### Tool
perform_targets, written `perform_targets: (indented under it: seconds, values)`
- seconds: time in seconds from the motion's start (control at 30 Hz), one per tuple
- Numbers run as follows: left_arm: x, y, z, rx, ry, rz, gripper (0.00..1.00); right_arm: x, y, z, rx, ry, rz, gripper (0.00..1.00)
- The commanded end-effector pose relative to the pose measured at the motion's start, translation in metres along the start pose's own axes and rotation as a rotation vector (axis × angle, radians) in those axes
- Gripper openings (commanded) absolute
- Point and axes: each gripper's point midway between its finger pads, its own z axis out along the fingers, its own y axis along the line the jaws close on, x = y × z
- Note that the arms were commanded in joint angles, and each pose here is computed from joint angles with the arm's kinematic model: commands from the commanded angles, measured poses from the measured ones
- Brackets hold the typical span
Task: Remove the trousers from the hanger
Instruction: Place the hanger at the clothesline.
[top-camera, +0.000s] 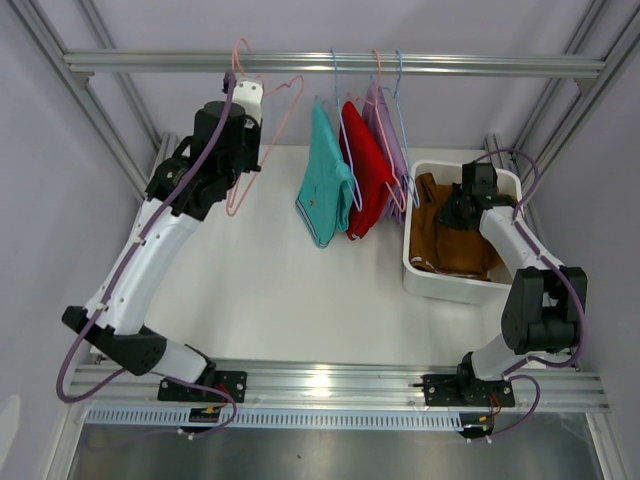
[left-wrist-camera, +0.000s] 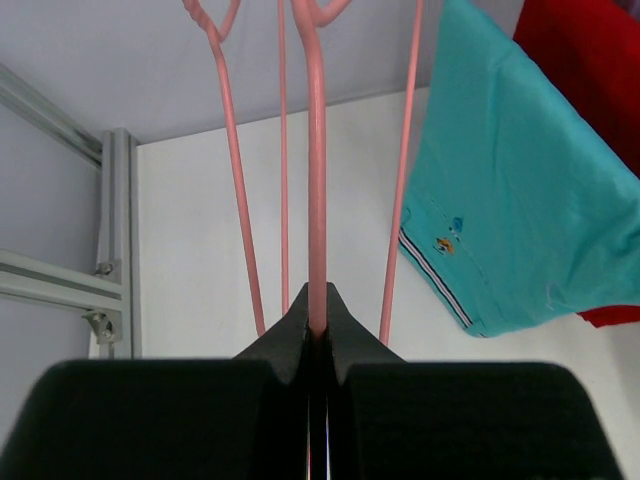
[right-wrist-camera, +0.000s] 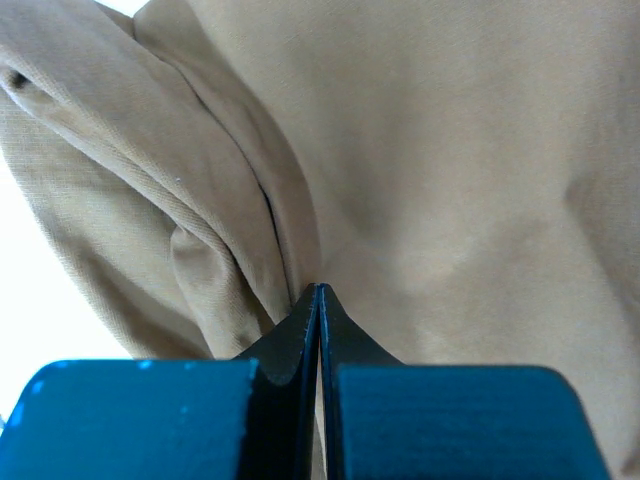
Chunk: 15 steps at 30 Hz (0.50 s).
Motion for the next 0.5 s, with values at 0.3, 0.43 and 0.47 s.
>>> perform_targets:
  seconds: [0.3,0.43,0.47]
  values:
    - [-0.055,0.013,0.013,-0.112,-0.086,0.046,0.0,-0.005,0.011,0.002,-0.064,-0.027,-0.018,0.0]
    - [-0.049,0.008,0.033,-0.126,-0.052,0.071,0.0,-0.003,0.012,0.004,-0.072,-0.021,-0.019,0.0]
    - [-0.047,0.007,0.04,-0.138,-0.04,0.075,0.0,-0.003,0.012,0.003,-0.073,-0.021,-0.02,0.0]
